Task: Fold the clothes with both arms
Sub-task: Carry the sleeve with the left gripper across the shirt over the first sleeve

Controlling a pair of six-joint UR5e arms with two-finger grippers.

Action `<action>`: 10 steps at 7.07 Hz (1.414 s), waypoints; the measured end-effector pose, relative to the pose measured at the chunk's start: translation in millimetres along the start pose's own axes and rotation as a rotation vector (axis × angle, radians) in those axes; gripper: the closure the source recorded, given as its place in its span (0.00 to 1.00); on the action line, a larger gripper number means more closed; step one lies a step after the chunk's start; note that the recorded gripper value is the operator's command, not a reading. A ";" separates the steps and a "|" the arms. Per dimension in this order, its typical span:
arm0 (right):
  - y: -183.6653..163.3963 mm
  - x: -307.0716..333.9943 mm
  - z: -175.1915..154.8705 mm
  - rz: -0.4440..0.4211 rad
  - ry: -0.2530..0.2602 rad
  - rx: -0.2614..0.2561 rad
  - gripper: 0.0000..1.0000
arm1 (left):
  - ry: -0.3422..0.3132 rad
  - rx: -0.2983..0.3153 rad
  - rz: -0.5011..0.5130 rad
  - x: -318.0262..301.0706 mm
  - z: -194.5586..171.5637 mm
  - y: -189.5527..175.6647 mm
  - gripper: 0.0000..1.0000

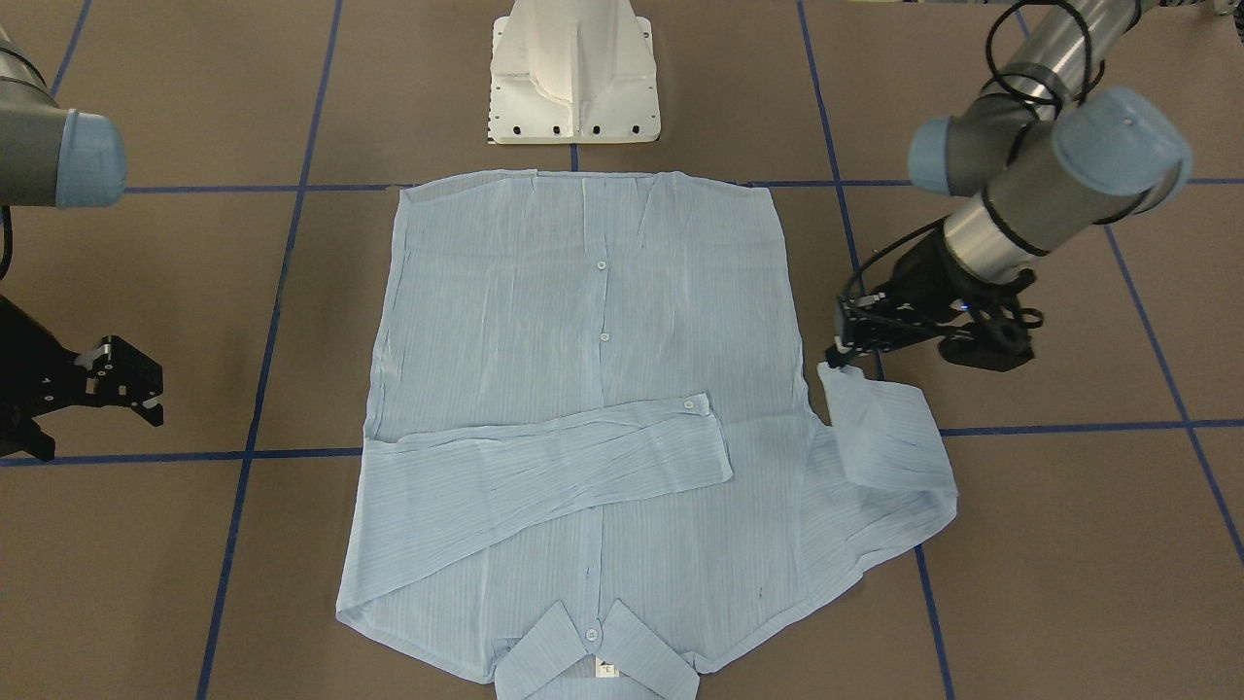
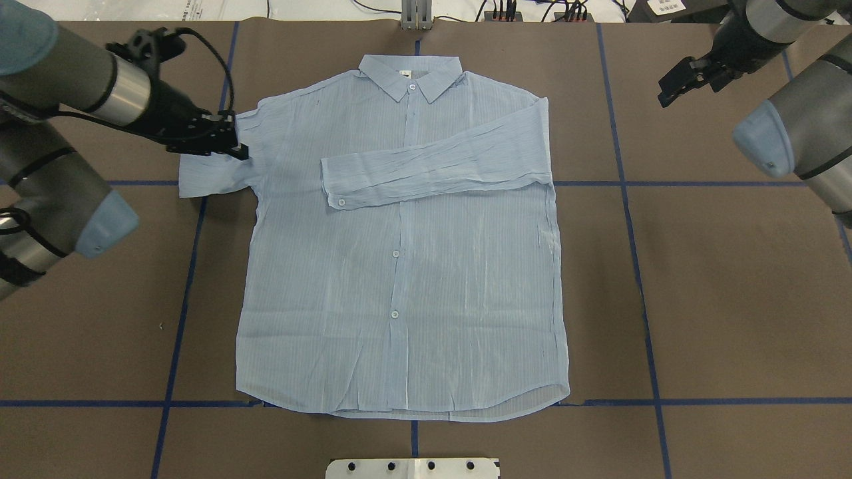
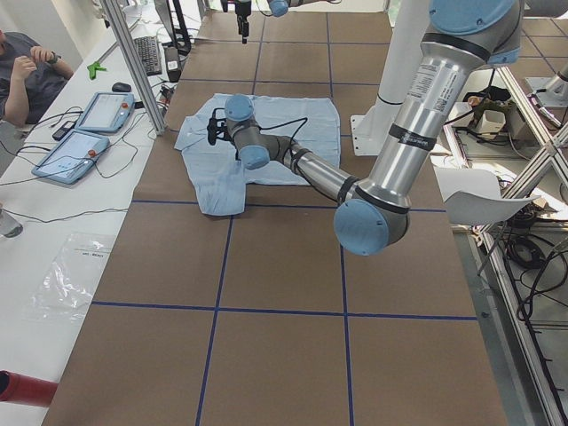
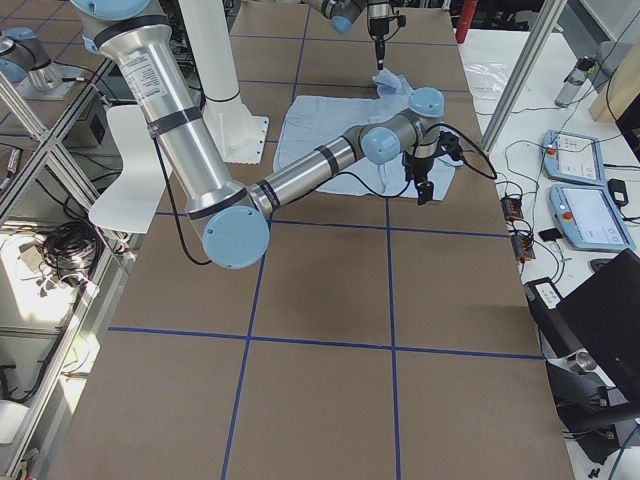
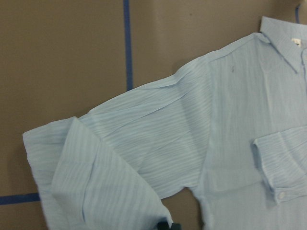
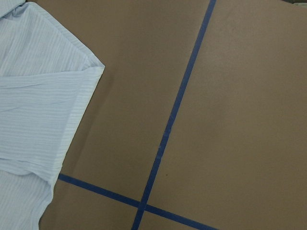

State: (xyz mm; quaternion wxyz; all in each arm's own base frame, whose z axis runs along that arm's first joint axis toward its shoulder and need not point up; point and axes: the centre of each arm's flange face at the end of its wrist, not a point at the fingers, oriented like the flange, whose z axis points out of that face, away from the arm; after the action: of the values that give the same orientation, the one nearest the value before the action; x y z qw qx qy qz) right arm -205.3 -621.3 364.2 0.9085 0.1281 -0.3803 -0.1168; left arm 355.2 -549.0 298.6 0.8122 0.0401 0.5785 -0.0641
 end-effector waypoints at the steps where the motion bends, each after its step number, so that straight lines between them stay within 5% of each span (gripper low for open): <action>1: 0.9 0.8 0.5 0.001 0.001 -0.001 0.00 | 0.023 -0.013 -0.052 47.1 26.5 12.9 1.00; 5: 3.3 3.2 2.5 0.005 0.003 -0.005 0.00 | 0.063 -0.016 -0.175 160.3 87.5 30.0 1.00; 9: 5.3 4.7 4.7 0.007 0.004 -0.009 0.00 | 0.045 -0.007 -0.191 213.2 165.3 78.2 1.00; 10: 5.5 4.8 4.9 0.008 0.004 -0.010 0.00 | 0.054 -0.009 -0.180 217.2 183.5 90.6 0.90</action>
State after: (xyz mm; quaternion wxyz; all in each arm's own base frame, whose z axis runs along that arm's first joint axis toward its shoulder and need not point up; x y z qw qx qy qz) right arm -204.8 -618.4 372.5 0.9103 0.1225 -0.3782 -0.1150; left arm 610.4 -497.5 152.6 0.7873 -0.0139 0.6019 -0.1331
